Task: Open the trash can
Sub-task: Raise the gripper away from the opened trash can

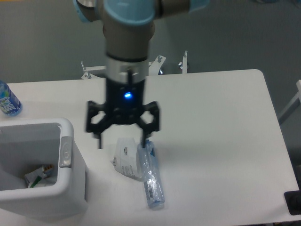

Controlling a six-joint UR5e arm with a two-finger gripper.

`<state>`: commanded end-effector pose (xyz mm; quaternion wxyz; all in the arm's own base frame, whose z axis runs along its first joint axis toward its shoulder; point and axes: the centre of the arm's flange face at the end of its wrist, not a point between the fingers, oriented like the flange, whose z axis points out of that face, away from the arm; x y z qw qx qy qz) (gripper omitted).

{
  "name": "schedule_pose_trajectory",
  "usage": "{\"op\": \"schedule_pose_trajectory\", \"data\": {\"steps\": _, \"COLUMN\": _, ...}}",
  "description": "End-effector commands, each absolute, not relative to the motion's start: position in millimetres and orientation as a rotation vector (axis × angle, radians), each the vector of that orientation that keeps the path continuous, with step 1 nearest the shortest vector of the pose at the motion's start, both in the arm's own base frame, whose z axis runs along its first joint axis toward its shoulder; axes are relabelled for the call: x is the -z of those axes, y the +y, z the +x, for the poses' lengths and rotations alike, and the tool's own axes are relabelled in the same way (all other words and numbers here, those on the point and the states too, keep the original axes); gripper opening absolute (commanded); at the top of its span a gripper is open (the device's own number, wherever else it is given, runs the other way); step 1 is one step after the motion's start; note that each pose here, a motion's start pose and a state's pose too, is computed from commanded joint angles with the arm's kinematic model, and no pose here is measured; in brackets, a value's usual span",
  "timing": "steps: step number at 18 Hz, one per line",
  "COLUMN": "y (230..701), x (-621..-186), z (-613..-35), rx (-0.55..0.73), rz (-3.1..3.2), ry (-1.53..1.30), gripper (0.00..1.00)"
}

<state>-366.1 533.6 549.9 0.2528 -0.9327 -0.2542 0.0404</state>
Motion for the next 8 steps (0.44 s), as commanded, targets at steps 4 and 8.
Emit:
{"op": "schedule_pose_trajectory", "data": {"steps": 4, "y": 496.7, "x": -516.5, "z": -393.0, "rx": -0.353, "rz": -2.774, "ry": -0.512, "gripper": 1.00}}
{"op": "schedule_pose_trajectory", "data": {"steps": 8, "y": 466.3, "x": -508.6, "z": -415.0, "rx": -0.429, "rz": -2.903, "ry": -0.342, "gripper": 1.00}}
